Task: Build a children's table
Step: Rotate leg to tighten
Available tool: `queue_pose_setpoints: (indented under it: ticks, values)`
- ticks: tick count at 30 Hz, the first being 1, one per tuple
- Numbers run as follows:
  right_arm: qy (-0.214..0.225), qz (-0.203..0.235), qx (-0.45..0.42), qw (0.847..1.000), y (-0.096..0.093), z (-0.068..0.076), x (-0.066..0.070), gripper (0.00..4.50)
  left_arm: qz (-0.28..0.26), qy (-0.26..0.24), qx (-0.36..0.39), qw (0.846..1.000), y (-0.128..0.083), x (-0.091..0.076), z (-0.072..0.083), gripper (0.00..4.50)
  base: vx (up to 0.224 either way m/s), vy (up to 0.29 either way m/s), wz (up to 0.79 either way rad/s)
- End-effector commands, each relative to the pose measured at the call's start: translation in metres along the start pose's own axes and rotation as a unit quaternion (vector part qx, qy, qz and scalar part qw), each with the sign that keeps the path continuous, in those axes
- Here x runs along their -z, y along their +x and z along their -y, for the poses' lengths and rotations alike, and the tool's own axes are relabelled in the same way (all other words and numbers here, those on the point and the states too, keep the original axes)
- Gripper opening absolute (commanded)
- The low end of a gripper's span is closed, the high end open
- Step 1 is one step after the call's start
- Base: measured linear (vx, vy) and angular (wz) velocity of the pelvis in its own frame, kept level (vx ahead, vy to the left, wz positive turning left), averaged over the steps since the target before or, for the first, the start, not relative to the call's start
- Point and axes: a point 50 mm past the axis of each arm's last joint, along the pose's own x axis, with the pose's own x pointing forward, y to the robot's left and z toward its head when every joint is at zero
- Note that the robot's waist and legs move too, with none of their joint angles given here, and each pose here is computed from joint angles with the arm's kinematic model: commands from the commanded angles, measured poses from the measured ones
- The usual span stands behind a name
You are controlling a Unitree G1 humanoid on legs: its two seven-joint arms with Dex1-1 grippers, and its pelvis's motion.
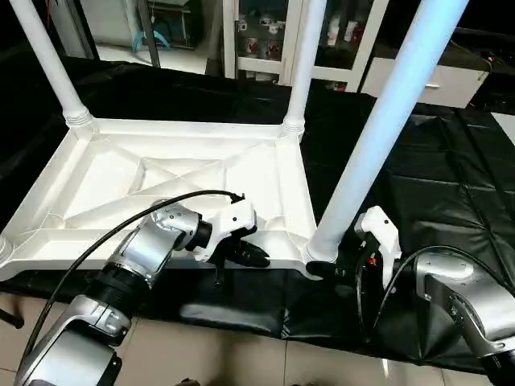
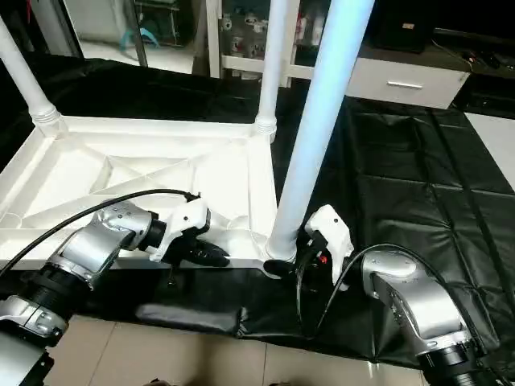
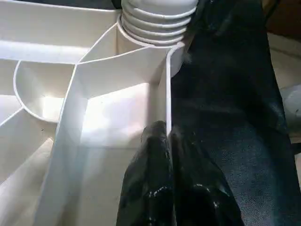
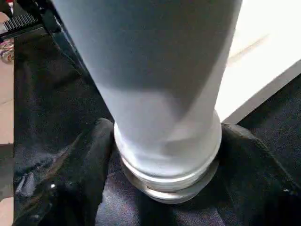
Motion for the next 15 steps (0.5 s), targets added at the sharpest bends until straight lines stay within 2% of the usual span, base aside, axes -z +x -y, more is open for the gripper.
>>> queue_pose_setpoints:
  ticks: [1, 3, 11, 15]
  values:
    - [-0.002, -0.002, -0.007, 1.000, 0.000, -0.001, -0.002, 3.12, -0.023, -0.016, 0.034, 0.999, 0.008, 0.012, 0.009, 0.00, 0.000, 0.000, 0.00]
    - [-0.001, -0.001, -0.007, 1.000, 0.000, -0.001, -0.002, 2.87, -0.024, -0.016, 0.035, 0.999, 0.008, 0.012, 0.009, 0.00, 0.000, 0.000, 0.00]
    - [0.009, 0.009, 0.008, 1.000, 0.004, 0.001, 0.001, 2.75, -0.022, -0.018, 0.033, 0.999, 0.008, 0.012, 0.009, 0.00, 0.000, 0.000, 0.00]
    - [0.050, 0.030, 0.122, 0.991, 0.020, 0.015, 0.015, 2.75, 0.001, -0.031, -0.026, 0.999, 0.017, 0.006, 0.000, 0.00, 0.000, 0.000, 0.00]
